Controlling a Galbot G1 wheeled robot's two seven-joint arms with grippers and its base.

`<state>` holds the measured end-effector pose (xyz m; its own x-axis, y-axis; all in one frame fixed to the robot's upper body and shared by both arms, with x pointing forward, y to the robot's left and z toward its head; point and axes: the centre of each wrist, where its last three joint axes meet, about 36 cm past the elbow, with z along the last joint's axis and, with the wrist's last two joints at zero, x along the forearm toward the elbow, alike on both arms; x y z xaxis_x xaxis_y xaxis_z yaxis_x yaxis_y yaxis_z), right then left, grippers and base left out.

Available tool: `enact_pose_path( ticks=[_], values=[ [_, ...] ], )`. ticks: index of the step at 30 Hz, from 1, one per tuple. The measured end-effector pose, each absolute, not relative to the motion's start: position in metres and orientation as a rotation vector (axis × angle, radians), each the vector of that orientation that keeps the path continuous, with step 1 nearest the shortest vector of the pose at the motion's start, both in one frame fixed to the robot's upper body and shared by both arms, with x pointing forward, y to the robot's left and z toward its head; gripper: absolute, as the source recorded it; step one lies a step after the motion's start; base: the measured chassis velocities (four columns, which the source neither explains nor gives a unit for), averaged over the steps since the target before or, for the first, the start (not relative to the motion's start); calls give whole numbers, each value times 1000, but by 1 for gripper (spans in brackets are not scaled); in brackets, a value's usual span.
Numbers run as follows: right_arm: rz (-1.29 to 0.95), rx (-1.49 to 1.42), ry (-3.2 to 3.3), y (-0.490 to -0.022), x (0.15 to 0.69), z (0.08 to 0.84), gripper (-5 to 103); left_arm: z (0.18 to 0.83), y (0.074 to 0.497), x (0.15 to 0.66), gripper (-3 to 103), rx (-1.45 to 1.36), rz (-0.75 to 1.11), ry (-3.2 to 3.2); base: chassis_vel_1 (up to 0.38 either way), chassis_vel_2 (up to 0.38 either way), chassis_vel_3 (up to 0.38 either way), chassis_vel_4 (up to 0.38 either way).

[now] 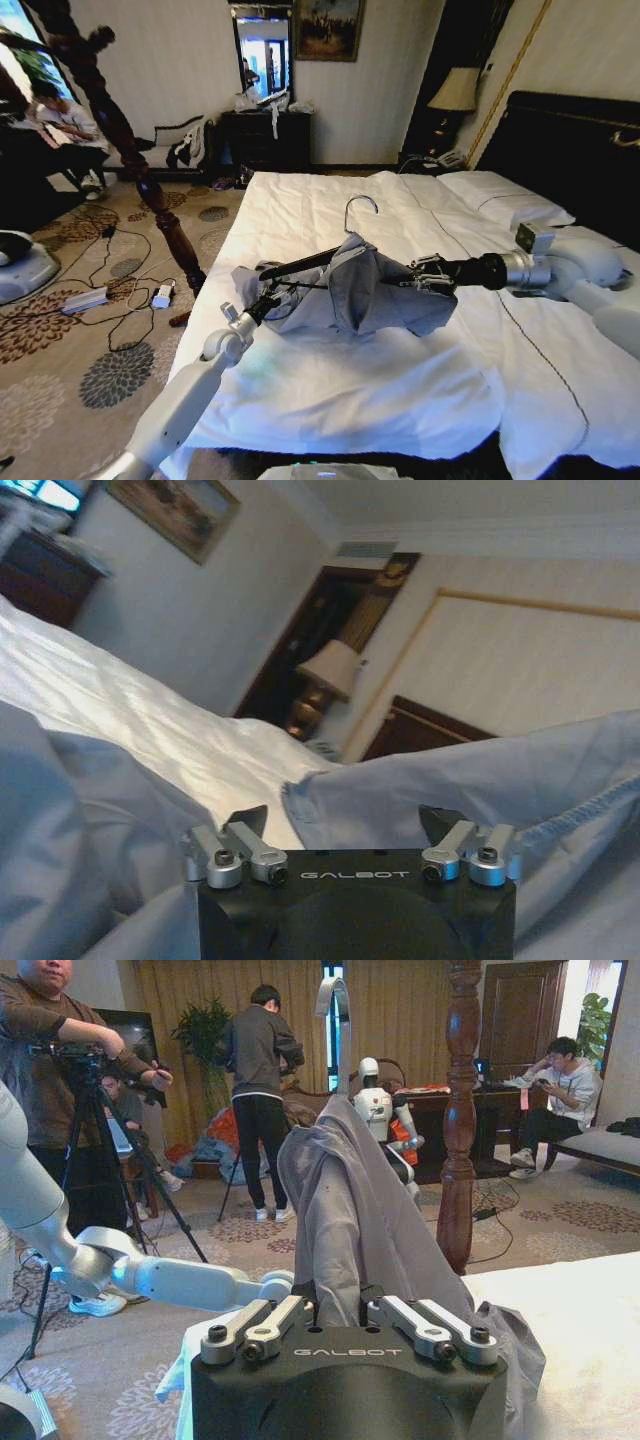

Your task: Pick up the clothes from the bed and hang them on the clothes hanger.

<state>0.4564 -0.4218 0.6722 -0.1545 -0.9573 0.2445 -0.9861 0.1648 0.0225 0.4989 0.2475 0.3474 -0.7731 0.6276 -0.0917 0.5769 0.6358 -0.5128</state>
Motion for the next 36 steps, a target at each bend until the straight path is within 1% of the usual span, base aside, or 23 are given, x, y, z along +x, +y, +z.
enact_pose_path(
  ticks=[3,9,10,11,15,16,17,20,22,23,25,26,28,29,33,35,36],
  values=[
    [210,1902,-2233,-421,456,673,16,336,255,505,79,-1128,871,-2699,0,0,0,0],
    [210,1906,-2232,-420,456,674,16,312,274,520,78,-1261,922,-2612,0,0,0,0],
    [211,1907,-2231,-420,455,674,16,309,278,523,75,-1269,925,-2603,0,0,0,0],
    [212,1909,-2231,-420,455,675,16,306,280,526,78,-1267,929,-2601,0,0,0,0],
    [215,1912,-2230,-419,455,676,16,303,283,532,80,-1271,941,-2597,0,0,0,0],
    [215,1914,-2230,-419,454,676,16,301,284,534,82,-1286,944,-2590,0,0,0,0],
    [215,1916,-2229,-418,454,676,16,300,285,536,79,-1297,946,-2585,0,0,0,0],
    [213,1920,-2228,-418,454,677,16,298,285,539,78,-1326,950,-2567,0,0,0,0],
    [210,1925,-2226,-417,453,678,16,295,284,545,72,-1361,965,-2540,0,0,0,0],
    [210,1925,-2226,-417,453,678,16,295,284,545,72,-1361,965,-2540,0,0,0,0],
    [213,1925,-2226,-417,453,680,16,293,282,552,64,-1379,986,-2528,0,0,0,0],
    [214,1925,-2226,-417,453,680,16,293,282,555,64,-1383,994,-2524,0,0,0,0],
    [214,1926,-2226,-417,453,681,16,293,282,563,53,-1400,1012,-2509,0,0,0,0],
    [214,1926,-2226,-417,453,681,16,293,282,563,53,-1400,1012,-2509,0,0,0,0],
    [215,1928,-2224,-416,452,681,16,290,279,571,31,-1437,1032,-2469,0,0,0,0],
    [215,1928,-2224,-416,452,681,16,289,278,572,31,-1441,1036,-2463,0,0,0,0],
    [214,1928,-2224,-416,452,681,16,288,277,572,25,-1443,1037,-2458,0,0,0,0]
  ],
)
